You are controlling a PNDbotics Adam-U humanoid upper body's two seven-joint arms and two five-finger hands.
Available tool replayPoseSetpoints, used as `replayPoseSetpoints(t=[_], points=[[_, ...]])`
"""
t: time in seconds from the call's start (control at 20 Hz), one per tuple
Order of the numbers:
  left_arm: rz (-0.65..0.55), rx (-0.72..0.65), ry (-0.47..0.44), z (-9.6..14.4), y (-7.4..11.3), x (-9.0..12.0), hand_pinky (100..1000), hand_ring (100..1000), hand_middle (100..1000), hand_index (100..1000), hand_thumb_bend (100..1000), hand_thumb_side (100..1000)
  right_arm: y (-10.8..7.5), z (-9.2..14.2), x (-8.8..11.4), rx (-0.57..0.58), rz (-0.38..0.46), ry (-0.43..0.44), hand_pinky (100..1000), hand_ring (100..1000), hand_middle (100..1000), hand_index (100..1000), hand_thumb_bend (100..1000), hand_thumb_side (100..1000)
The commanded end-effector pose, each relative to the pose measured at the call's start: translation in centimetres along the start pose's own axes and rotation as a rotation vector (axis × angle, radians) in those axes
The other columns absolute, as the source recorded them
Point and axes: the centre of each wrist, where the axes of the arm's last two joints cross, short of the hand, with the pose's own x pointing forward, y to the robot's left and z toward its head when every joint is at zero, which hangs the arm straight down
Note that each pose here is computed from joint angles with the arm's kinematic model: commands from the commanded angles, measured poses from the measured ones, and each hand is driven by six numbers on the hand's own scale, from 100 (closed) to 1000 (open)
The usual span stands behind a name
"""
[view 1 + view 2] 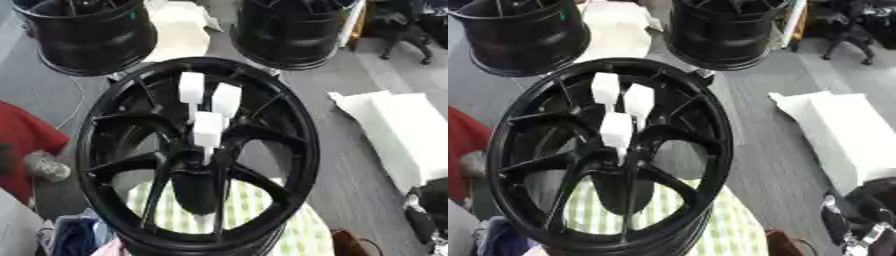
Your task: Pull the pin out of the wheel hub.
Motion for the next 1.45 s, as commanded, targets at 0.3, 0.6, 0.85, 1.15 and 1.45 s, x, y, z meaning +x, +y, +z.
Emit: replayPoseSetpoints(t=[0.3, 0.6, 0.85, 1.15, 1.45], points=[[0.077, 0.111, 0.067, -0.2, -2.9, 0.9, 603, 610, 601, 815, 100, 595, 0.5, -0.2, 1.1, 0.020, -0.032, -0.024, 300, 489, 764, 716, 451, 224], [0.117, 0.150, 0.089, -0.1, -3.9, 0.2, 600, 606, 595, 812, 100, 599, 0.5, -0.2, 1.2, 0.022, -0.032, -0.023, 300, 489, 765, 716, 451, 225], [0.125, 0.159, 0.092, -0.1, -4.2, -0.1, 597, 602, 591, 806, 100, 592, 0.5, -0.2, 1.2, 0.024, -0.031, -0.023, 300, 489, 765, 716, 451, 226], [0.131, 0.157, 0.096, -0.1, -4.4, -0.4, 596, 601, 590, 804, 100, 587, 0.5, -0.1, 1.2, 0.026, -0.032, -0.023, 300, 489, 765, 716, 451, 226], [0.130, 0.146, 0.096, -0.1, -4.5, -0.6, 596, 602, 590, 804, 100, 586, 0.5, -0.2, 1.2, 0.026, -0.031, -0.023, 300, 489, 765, 716, 452, 226]])
